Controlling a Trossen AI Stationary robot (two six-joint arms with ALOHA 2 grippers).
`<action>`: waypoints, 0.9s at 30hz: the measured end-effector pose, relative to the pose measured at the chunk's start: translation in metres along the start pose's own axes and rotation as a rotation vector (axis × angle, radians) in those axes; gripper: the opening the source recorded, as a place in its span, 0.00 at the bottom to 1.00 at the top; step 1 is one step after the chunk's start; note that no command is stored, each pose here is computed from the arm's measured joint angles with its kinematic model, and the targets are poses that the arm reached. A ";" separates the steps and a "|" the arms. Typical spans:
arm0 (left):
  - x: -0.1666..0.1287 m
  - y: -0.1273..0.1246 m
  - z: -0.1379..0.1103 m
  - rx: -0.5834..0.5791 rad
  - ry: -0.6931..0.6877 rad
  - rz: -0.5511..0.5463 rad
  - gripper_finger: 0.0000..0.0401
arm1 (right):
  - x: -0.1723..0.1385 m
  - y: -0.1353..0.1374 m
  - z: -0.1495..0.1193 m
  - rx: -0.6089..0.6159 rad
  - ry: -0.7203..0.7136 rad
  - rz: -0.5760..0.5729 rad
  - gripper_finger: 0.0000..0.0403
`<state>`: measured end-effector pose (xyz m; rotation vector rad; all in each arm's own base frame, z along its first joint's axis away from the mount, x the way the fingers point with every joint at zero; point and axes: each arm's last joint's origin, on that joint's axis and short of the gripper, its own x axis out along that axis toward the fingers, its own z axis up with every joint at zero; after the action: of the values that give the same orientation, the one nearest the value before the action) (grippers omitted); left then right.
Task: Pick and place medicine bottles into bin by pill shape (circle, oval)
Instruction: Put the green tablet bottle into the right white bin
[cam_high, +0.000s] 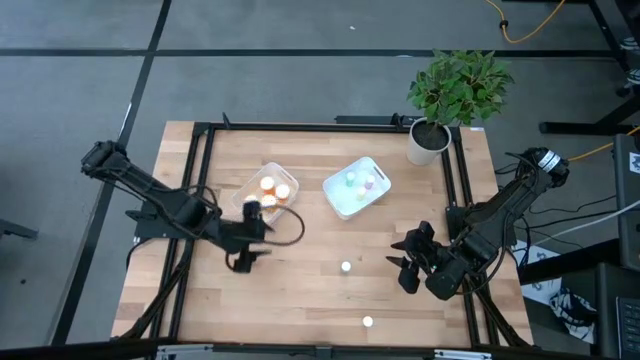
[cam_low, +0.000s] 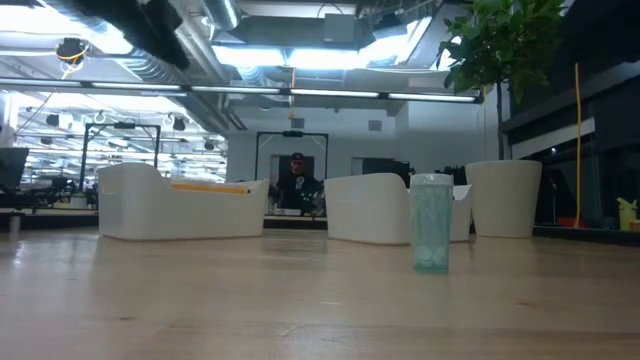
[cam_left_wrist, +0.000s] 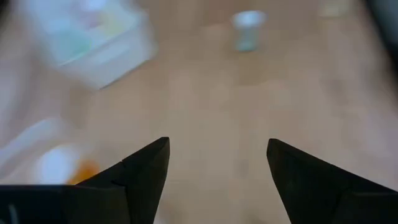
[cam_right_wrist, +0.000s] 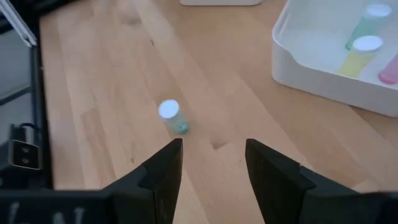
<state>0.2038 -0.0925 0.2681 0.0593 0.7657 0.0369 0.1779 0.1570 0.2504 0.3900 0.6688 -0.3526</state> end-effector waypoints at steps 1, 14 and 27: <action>-0.004 0.004 -0.002 -0.022 0.006 0.044 0.66 | 0.000 0.001 0.000 0.007 -0.003 0.007 0.44; -0.013 0.050 -0.075 -0.129 -0.518 0.000 0.66 | 0.001 0.003 0.001 0.015 -0.003 0.019 0.44; -0.041 0.081 -0.127 -0.264 -0.698 -0.028 0.66 | 0.007 -0.001 0.007 -0.074 -0.003 -0.006 0.44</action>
<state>0.0851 -0.0086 0.2104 -0.1832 0.0592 0.0849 0.1863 0.1520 0.2507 0.3169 0.6781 -0.3328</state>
